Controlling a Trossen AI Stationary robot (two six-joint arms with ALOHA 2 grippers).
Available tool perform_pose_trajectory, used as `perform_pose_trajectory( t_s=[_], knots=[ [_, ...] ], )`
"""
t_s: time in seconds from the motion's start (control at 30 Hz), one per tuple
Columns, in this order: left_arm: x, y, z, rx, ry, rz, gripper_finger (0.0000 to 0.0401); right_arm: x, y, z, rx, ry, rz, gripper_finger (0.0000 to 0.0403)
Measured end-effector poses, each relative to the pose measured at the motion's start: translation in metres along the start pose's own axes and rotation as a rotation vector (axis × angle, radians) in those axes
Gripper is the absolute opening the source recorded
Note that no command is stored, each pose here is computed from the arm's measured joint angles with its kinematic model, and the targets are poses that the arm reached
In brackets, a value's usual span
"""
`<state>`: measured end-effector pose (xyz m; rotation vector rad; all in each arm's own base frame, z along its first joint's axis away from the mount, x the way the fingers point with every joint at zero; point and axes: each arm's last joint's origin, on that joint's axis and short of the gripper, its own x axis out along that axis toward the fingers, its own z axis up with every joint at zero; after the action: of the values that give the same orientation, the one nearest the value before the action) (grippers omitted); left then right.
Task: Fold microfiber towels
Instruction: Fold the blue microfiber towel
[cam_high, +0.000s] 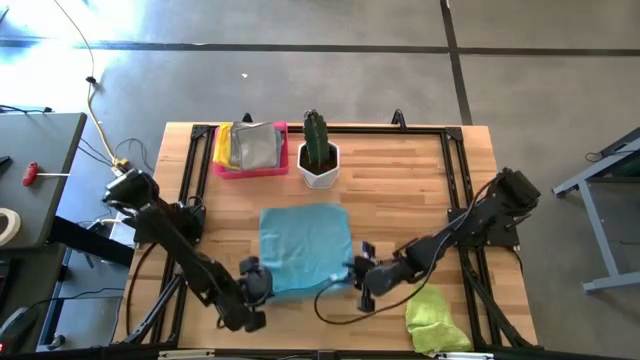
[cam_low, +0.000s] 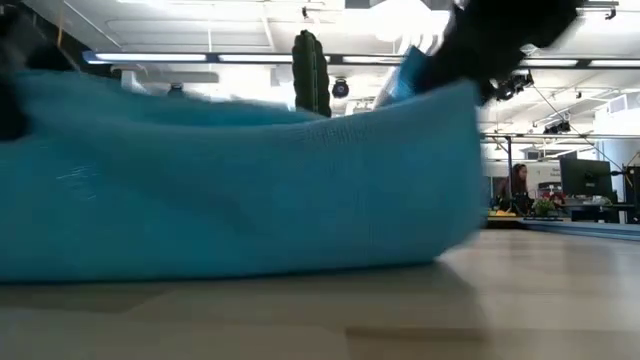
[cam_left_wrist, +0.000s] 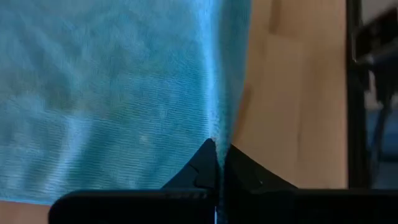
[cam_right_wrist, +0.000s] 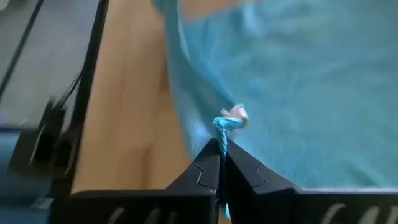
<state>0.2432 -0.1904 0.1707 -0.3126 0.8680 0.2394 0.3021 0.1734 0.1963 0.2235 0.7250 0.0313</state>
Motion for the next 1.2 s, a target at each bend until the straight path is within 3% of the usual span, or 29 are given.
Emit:
perform_pose_trajectory(
  t_s=[0.17,0.37,0.5,0.73,0.97,1.2],
  knots=[
    [-0.005,-0.006,0.010,0.071,0.063,0.057,0.0000,0.013,0.001,-0.011,-0.027,0.063,0.005,0.0000],
    [-0.015,0.022,0.032,0.190,0.062,0.399,0.0000,0.017,-0.034,0.000,-0.121,0.051,-0.234,0.0000],
    [-0.007,0.047,0.043,0.227,0.077,0.543,0.0000,0.020,-0.064,0.008,-0.184,0.083,-0.385,0.0000],
    [0.019,0.093,0.055,0.190,0.168,0.680,0.0000,0.024,-0.117,0.024,-0.131,0.138,-0.500,0.0000],
    [0.034,0.123,0.058,0.163,0.232,0.724,0.0000,0.040,-0.149,0.026,-0.073,0.194,-0.425,0.0001],
    [0.042,0.137,0.064,0.189,0.266,0.744,0.0000,0.057,-0.165,0.019,-0.105,0.235,-0.445,0.0017]
  ],
)
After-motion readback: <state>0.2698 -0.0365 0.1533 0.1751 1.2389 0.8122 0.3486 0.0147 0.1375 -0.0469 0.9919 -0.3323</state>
